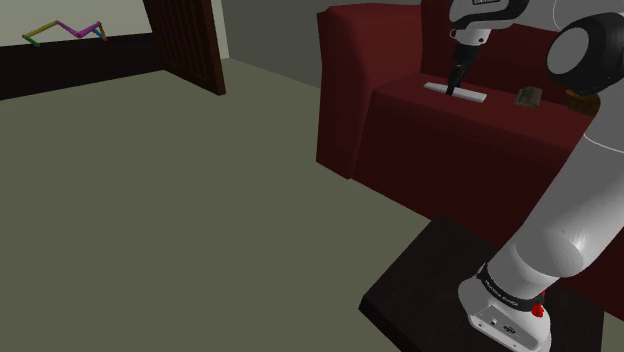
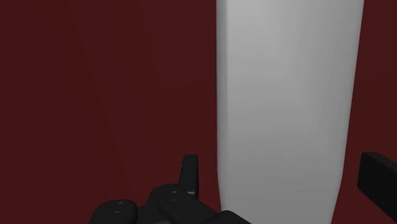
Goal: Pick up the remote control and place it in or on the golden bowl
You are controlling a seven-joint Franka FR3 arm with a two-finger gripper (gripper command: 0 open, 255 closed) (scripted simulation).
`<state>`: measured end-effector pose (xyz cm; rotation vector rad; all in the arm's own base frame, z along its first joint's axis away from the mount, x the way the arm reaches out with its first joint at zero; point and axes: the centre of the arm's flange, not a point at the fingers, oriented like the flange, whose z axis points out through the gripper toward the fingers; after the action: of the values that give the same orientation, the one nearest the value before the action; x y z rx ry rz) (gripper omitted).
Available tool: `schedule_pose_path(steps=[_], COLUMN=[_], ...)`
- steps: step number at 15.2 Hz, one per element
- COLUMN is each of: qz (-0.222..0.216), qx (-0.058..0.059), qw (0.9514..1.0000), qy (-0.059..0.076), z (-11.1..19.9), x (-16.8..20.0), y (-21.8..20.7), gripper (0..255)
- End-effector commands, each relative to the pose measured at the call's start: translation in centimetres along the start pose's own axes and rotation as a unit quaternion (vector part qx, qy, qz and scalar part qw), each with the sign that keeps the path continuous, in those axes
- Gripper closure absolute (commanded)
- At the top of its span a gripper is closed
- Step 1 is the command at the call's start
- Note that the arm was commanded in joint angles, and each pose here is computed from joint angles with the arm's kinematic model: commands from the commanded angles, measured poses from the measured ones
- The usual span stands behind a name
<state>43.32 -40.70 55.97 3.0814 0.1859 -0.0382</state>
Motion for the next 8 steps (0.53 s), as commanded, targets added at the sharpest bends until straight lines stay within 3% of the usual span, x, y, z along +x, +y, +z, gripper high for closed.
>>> schedule_pose_path(steps=[1, 3, 4, 8], qz=[0.0, 0.0, 0.0, 0.0], qx=[0.0, 0.0, 0.0, 0.0], qw=[1.0, 1.0, 1.0, 1.0], qy=[0.0, 0.0, 0.0, 0.0], z=[0.02, 0.02, 0.02, 0.02], x=[0.0, 0.0, 0.0, 0.0], y=[0.0, 0.0, 0.0, 0.0], gripper=[0, 0, 255, 255])
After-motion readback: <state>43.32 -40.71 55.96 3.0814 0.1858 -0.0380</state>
